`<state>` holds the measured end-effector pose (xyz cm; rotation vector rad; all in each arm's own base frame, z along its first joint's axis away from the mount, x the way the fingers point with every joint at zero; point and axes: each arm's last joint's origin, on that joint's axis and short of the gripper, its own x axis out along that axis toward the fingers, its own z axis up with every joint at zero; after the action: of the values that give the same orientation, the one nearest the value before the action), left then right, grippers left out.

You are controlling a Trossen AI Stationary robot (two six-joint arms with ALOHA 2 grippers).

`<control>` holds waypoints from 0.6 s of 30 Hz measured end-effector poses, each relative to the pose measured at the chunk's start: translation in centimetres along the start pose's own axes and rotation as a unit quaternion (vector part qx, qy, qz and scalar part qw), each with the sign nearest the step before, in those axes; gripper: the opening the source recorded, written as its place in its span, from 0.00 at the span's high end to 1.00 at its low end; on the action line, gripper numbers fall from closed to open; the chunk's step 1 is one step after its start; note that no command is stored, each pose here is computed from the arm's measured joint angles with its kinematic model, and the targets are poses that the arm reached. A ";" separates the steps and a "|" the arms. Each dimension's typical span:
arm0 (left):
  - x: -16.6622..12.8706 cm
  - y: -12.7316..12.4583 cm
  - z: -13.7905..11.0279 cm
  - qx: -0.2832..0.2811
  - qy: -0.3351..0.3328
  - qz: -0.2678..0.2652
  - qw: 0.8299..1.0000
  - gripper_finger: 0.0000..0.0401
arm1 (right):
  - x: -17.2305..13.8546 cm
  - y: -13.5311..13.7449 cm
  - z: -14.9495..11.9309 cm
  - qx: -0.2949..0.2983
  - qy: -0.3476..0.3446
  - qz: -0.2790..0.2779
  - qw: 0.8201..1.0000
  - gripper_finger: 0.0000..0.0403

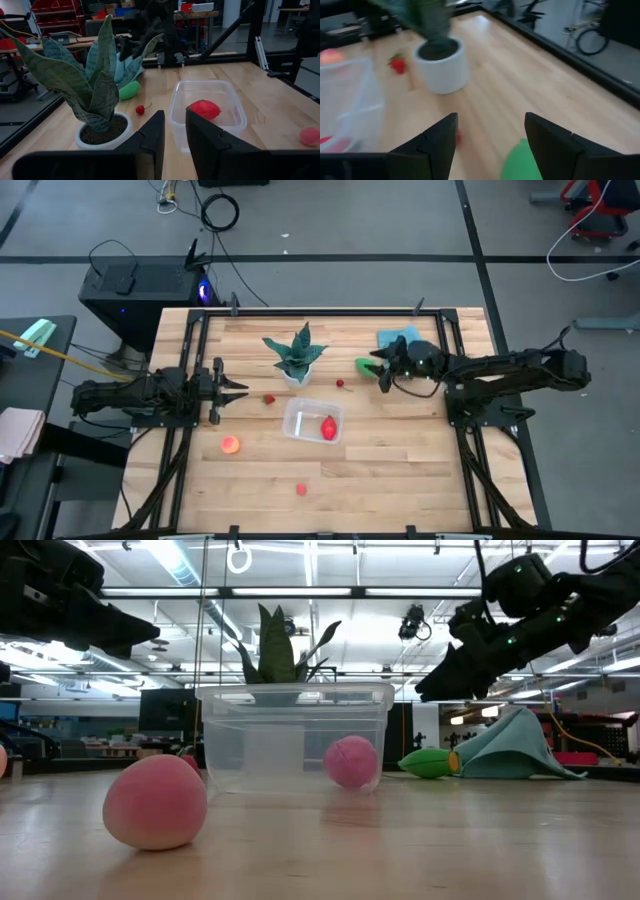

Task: Pick and placing Produce into tupperware
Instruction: Put the corn into the transparent container

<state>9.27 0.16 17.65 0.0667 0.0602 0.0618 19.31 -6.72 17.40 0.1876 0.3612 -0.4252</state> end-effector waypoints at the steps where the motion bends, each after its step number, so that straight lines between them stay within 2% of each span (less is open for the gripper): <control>1: 0.0 0.0 0.0 0.000 0.000 0.000 1.000 0.80 | 0.0 -0.4 0.1 0.003 0.000 -0.005 1.000 0.41; 9: 0.0 0.0 0.0 0.000 0.000 0.000 1.000 0.78 | 0.0 -3.4 0.3 0.029 0.002 -0.026 0.999 0.41; 14: 0.0 0.0 0.0 0.001 0.000 0.000 1.000 0.78 | -0.1 -4.4 -0.2 0.037 0.028 -0.011 0.999 0.41; 18: 0.0 0.0 0.0 0.005 0.000 0.000 1.000 0.80 | -0.2 -4.6 -0.5 0.033 0.047 -0.002 0.998 0.37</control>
<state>9.27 0.16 17.65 0.0764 0.0605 0.0615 16.98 -10.67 16.57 0.2711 0.4399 -0.4332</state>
